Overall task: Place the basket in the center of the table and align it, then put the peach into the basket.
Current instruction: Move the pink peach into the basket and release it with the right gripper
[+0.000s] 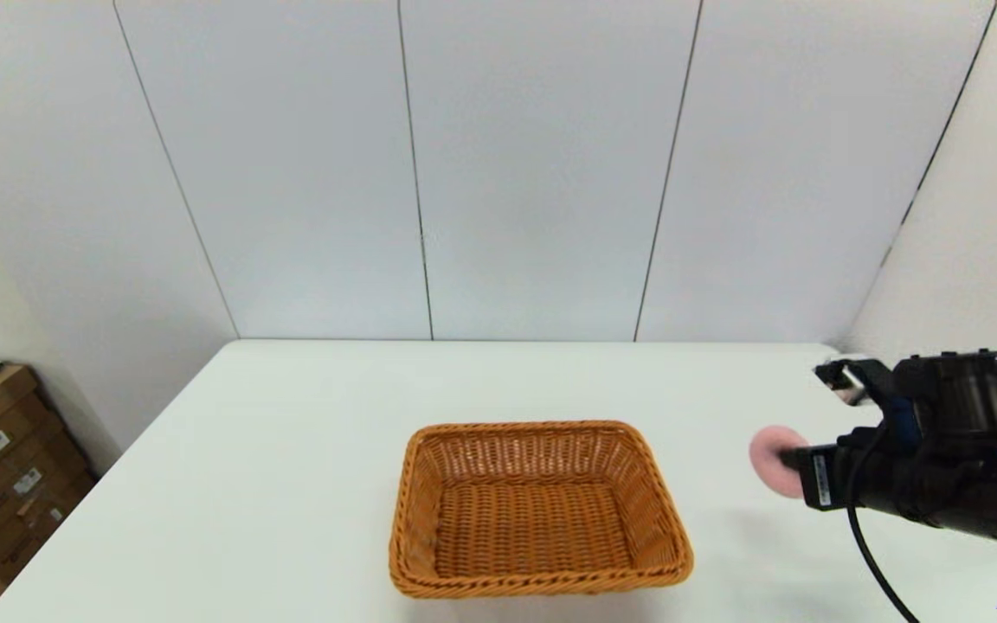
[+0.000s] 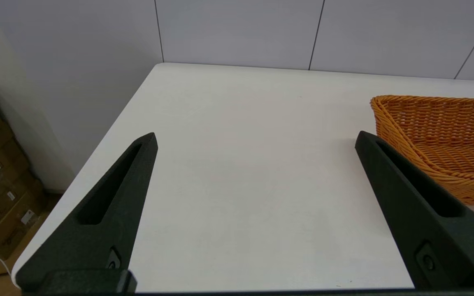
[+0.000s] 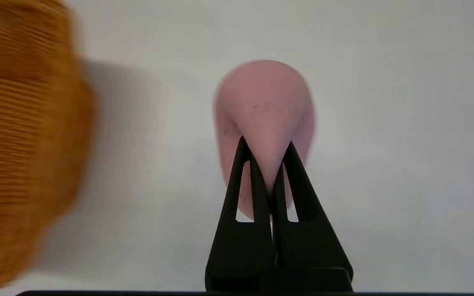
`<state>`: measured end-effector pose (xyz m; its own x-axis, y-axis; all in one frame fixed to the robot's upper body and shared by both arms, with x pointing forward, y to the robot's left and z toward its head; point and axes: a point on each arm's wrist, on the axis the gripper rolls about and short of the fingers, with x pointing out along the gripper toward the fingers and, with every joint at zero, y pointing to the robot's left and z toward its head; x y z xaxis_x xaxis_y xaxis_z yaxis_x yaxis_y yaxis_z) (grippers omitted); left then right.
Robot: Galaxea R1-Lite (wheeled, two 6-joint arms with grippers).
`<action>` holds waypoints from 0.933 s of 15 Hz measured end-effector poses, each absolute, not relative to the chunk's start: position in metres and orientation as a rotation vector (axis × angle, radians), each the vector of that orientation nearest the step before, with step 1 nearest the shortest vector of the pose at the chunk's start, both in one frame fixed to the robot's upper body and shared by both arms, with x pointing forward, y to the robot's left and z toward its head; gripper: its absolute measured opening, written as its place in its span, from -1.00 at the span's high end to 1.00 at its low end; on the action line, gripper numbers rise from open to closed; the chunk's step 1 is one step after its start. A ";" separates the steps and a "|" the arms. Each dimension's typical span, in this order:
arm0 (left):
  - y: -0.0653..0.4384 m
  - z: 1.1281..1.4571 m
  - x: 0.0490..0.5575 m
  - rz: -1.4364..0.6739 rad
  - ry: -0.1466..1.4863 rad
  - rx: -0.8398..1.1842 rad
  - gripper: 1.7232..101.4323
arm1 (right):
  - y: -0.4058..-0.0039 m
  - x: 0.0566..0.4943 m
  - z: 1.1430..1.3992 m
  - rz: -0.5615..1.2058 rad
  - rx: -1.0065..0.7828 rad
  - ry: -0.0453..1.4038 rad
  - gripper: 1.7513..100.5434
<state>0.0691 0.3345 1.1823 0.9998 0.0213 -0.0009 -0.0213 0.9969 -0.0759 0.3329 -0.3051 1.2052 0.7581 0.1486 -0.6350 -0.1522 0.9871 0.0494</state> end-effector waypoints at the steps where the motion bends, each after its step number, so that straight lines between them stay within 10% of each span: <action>1: 0.335 1.182 0.069 0.022 0.000 -0.076 -0.93 | -0.291 0.328 1.218 0.217 -0.004 0.637 0.94; 7: 0.335 1.182 0.069 0.021 0.000 -0.076 -0.93 | -0.207 0.303 1.273 0.558 -0.033 0.506 0.94; 14: 0.335 1.182 0.069 0.021 0.000 -0.076 -0.93 | -0.147 0.314 1.247 0.690 -0.112 0.596 0.94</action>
